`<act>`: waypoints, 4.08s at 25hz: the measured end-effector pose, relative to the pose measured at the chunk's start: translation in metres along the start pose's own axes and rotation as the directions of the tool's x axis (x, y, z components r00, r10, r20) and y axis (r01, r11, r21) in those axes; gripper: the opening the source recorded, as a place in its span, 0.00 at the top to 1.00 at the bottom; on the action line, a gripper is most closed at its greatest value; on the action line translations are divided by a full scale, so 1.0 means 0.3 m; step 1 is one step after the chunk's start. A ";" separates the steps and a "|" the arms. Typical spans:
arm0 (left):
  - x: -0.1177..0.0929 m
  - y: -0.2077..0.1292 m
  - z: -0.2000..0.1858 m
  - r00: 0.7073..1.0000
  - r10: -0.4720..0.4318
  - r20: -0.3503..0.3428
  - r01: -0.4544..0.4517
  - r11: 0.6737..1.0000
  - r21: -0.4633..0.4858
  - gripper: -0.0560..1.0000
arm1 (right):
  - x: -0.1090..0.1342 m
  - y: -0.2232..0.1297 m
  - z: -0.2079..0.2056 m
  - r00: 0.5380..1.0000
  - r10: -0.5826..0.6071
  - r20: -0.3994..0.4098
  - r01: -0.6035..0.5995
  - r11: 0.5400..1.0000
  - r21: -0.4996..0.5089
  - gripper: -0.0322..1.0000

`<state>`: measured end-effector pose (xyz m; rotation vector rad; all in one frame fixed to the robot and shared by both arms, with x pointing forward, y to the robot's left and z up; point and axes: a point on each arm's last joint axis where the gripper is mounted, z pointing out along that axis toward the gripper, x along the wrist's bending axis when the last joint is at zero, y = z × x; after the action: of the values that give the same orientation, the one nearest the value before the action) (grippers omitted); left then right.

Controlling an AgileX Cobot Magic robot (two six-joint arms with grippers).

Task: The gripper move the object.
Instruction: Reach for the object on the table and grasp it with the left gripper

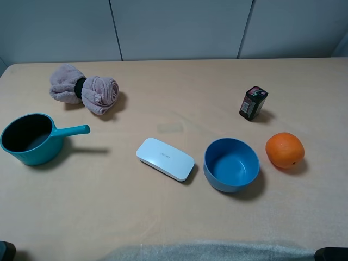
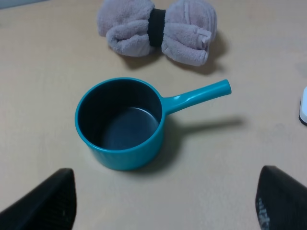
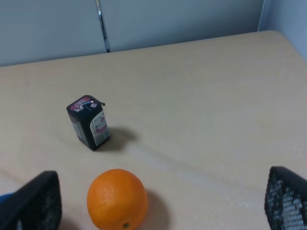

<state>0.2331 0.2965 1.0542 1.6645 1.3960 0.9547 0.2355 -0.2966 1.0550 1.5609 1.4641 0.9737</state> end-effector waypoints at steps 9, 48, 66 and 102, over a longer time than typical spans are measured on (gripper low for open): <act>0.009 0.056 0.044 1.000 -0.007 0.011 0.005 0.994 0.105 0.22 | 0.000 0.000 0.000 1.000 0.000 0.000 0.000 1.000 0.000 0.32; 0.005 0.312 0.889 0.995 -0.021 0.097 -0.030 0.867 0.498 0.22 | 0.000 0.000 0.000 1.000 0.000 0.000 0.000 1.000 0.000 0.32; -0.528 0.240 1.092 0.557 0.489 0.671 -0.784 0.575 0.232 0.22 | 0.000 0.000 0.000 1.000 0.000 0.000 0.000 1.000 0.000 0.32; -0.780 0.126 0.962 -0.014 0.564 0.826 -0.984 0.140 -0.112 0.22 | 0.000 0.000 0.000 1.000 0.001 0.000 -0.001 1.000 0.000 0.32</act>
<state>0.4777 0.0370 0.9432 3.0142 -0.2407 0.1999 0.2355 -0.2966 1.0550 1.5617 1.4635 0.9743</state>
